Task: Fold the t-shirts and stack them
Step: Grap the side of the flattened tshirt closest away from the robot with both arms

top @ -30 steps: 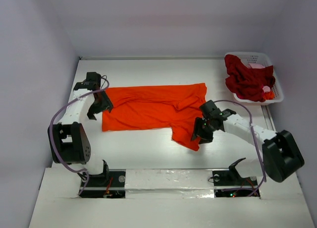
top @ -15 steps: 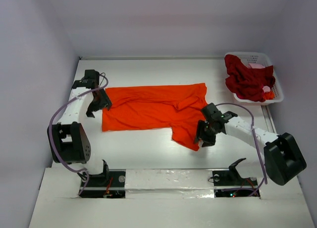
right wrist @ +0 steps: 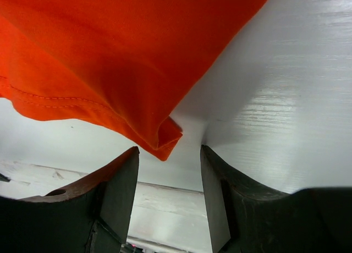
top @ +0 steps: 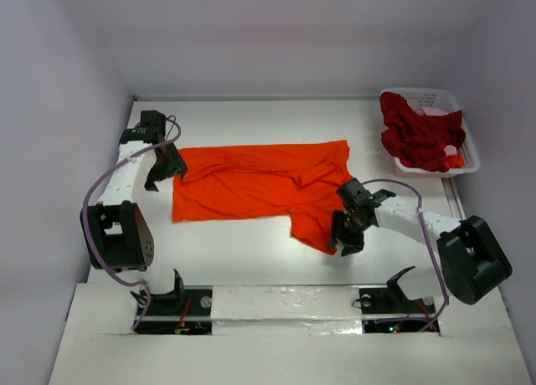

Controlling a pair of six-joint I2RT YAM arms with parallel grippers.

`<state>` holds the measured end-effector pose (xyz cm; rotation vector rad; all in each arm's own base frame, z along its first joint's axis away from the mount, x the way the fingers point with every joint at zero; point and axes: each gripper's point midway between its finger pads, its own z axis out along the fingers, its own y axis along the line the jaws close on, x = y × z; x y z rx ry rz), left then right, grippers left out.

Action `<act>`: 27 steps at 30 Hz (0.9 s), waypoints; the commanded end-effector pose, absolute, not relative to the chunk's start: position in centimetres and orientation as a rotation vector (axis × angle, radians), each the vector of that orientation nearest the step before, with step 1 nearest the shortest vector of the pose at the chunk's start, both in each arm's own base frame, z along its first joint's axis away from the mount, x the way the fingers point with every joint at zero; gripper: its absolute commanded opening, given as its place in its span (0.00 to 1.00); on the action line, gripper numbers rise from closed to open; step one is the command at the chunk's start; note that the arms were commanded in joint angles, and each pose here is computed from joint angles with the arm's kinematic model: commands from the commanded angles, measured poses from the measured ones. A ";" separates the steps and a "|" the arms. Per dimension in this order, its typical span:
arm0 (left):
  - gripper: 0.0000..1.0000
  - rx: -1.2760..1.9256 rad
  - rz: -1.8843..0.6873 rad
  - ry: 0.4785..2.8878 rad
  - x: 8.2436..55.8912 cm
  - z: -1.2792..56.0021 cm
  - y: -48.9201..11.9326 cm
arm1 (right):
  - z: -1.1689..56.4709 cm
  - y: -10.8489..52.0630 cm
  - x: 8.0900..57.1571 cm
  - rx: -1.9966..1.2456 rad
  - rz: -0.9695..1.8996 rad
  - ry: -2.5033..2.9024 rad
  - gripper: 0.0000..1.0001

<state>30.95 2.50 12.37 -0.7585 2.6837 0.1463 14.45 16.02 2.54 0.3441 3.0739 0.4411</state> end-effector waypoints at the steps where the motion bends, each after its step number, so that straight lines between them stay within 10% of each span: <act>1: 0.69 -0.763 0.143 2.647 32.0 13.9 2.8 | 2.6 16.7 14.4 0.257 0.487 3.080 0.54; 16: 0.70 -0.754 0.157 2.641 32.0 14.3 3.1 | 1.5 17.6 16.3 0.197 0.487 3.062 0.53; 27: 0.70 -0.763 0.157 2.630 32.3 14.7 3.4 | 1.2 17.5 16.5 0.204 0.479 3.054 0.22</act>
